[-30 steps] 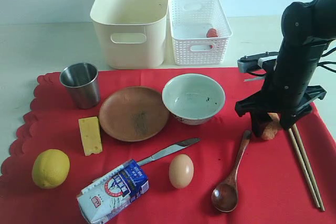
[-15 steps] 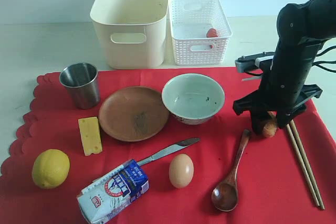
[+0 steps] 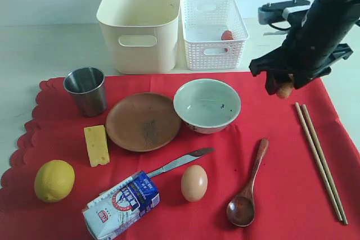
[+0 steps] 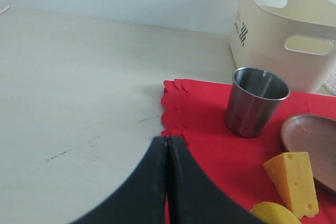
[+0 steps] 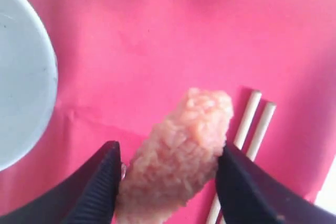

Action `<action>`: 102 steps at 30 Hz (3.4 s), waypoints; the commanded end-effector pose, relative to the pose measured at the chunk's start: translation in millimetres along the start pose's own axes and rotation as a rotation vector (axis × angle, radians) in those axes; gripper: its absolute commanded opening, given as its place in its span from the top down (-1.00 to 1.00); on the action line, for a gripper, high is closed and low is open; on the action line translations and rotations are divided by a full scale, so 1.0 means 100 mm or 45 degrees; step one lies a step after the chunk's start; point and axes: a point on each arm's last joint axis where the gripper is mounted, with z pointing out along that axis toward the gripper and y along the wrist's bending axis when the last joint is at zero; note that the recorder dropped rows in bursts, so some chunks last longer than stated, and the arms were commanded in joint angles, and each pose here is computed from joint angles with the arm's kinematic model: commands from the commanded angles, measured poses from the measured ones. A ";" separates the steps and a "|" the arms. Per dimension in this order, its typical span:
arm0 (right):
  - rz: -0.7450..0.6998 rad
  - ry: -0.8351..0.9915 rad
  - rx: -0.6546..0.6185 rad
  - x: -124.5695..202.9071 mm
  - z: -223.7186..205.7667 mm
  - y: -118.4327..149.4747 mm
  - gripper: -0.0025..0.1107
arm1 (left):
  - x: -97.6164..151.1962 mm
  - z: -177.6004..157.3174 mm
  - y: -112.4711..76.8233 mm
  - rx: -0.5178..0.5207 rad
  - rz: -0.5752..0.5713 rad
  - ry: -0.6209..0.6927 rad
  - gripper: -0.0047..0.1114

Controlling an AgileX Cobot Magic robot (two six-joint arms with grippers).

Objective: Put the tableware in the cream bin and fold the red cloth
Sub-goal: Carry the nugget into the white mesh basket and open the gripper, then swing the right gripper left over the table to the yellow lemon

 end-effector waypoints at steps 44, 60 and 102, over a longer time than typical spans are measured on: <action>-0.148 -0.673 -0.110 -1.70 0.62 0.13 0.96 | 0.00 0.00 0.00 0.003 -0.008 -0.009 0.92; -0.184 -0.579 -0.122 -1.76 0.94 0.14 0.05 | 0.00 0.00 0.00 0.003 -0.008 -0.009 0.92; -0.262 -0.297 -0.490 -1.17 -0.86 0.51 -0.32 | 0.00 0.00 0.00 0.003 -0.008 -0.009 0.92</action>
